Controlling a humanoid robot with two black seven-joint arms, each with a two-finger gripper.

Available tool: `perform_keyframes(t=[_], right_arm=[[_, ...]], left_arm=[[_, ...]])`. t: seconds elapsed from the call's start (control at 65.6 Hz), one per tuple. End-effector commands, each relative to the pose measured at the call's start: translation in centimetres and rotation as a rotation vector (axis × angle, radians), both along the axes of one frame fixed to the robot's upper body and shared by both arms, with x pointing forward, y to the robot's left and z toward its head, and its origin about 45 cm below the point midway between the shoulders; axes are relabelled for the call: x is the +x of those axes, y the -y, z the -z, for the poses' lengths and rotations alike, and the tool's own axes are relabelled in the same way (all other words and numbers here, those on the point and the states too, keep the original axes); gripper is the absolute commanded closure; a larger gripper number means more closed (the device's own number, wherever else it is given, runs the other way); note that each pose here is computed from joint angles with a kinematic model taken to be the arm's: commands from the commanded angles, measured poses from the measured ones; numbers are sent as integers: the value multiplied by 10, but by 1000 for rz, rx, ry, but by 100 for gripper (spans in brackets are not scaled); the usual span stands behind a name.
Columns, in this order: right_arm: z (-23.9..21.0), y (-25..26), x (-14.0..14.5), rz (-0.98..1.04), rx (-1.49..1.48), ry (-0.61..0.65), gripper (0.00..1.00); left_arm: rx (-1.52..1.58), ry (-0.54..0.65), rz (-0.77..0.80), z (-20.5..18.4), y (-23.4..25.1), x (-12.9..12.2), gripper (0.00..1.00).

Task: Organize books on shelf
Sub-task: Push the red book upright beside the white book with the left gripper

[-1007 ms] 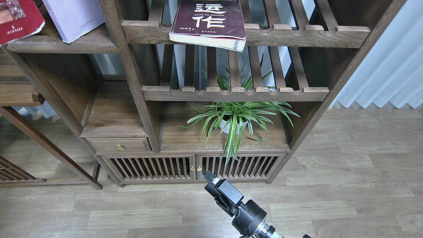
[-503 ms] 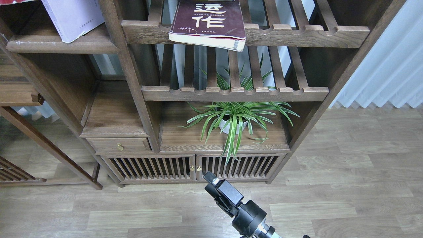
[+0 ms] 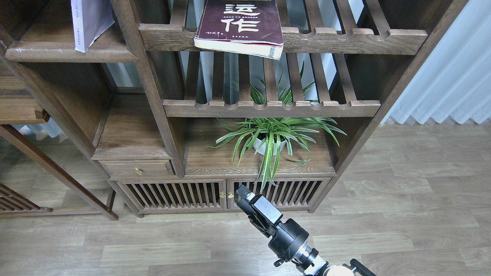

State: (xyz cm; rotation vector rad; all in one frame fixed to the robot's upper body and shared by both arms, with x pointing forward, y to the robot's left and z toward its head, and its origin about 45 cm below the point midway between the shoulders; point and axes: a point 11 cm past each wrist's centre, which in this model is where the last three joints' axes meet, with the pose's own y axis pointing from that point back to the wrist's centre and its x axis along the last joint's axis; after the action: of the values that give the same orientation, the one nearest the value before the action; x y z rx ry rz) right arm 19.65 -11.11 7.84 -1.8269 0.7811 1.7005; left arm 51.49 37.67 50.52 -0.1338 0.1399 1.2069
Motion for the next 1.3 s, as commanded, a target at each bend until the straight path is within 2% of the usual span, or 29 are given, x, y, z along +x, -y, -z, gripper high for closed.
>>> perform_keyframes(t=[0.0,0.198,0.305,0.351,0.534,0.671,0.732,0.778,0.793,0.854,1.053,1.281], right_arm=[[-2,0,3,3,8,2,0],[-4,-1,6,4,10,10,0],[-4,0,6,11,19,1,0],[-4,2,6,26,37,-11,0],[-3,2,5,37,51,-25,0],[-3,2,6,36,51,-23,0],[-4,2,6,36,51,-22,0],[-4,2,6,34,51,-22,0],[-4,2,6,34,51,-22,0],[-3,2,5,33,52,-24,0],[-4,1,5,31,52,-22,0],[-4,1,5,26,46,-19,0]], left_arm=[[-17,-9,-2,6,0,2,93],[-2,-51,25,25,17,8,93],[3,-64,25,29,17,8,92],[5,-82,26,40,16,8,89],[2,-137,7,70,4,4,90],[1,-141,6,74,3,4,89],[2,-131,18,71,8,4,82],[6,-124,29,69,13,4,69],[11,-117,36,67,16,4,55],[26,-102,49,61,19,3,32],[24,-67,58,56,17,-3,26],[7,-34,57,58,-2,-21,26]])
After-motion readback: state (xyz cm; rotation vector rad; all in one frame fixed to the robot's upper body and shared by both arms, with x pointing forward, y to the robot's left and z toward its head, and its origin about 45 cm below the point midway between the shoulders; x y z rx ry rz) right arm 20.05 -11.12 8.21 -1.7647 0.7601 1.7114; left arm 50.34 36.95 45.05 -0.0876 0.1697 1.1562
